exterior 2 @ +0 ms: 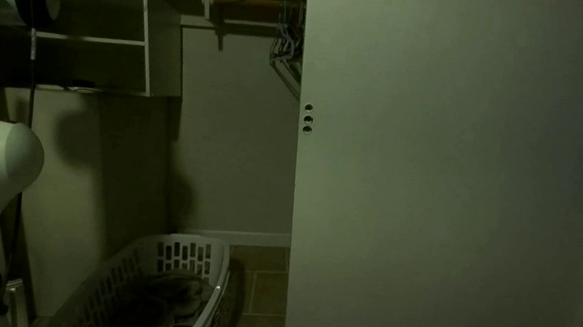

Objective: Pick up the small bottle and place it on the top shelf

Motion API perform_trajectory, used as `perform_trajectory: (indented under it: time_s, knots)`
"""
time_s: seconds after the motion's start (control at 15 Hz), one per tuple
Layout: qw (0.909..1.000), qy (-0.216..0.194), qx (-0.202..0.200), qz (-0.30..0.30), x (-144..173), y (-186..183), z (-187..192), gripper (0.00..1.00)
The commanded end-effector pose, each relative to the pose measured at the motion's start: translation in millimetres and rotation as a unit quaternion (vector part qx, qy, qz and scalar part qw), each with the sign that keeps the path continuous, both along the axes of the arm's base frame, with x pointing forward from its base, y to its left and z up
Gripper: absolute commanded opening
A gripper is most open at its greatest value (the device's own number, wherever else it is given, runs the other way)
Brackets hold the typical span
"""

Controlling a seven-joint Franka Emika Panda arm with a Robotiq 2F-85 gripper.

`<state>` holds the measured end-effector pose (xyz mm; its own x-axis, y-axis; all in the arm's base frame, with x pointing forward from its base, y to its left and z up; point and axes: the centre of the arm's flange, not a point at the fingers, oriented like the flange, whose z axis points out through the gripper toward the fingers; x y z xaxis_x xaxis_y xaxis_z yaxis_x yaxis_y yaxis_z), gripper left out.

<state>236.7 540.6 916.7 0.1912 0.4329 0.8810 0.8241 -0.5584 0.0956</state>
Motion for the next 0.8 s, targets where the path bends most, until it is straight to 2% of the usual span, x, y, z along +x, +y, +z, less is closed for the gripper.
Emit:
perform_trajectory:
  time_s: [0.0,0.13,0.27,0.33,0.4,0.53,0.73]
  knots:
    - [0.9989,0.011,-0.027,-0.035,-30,-43,-57,0.19]
    - [0.9984,0.009,-0.049,-0.028,-32,-41,-63,0.19]
    - [0.9937,0.017,-0.105,-0.033,-33,-40,-70,0.19]
    - [0.9920,0.016,-0.120,-0.034,-33,-41,-75,0.19]
    - [0.9902,0.005,-0.135,-0.035,-32,-41,-80,0.19]
    - [0.9906,-0.017,-0.130,-0.040,-31,-41,-86,0.19]
    - [0.9850,-0.093,-0.142,-0.031,-23,-38,-87,0.19]
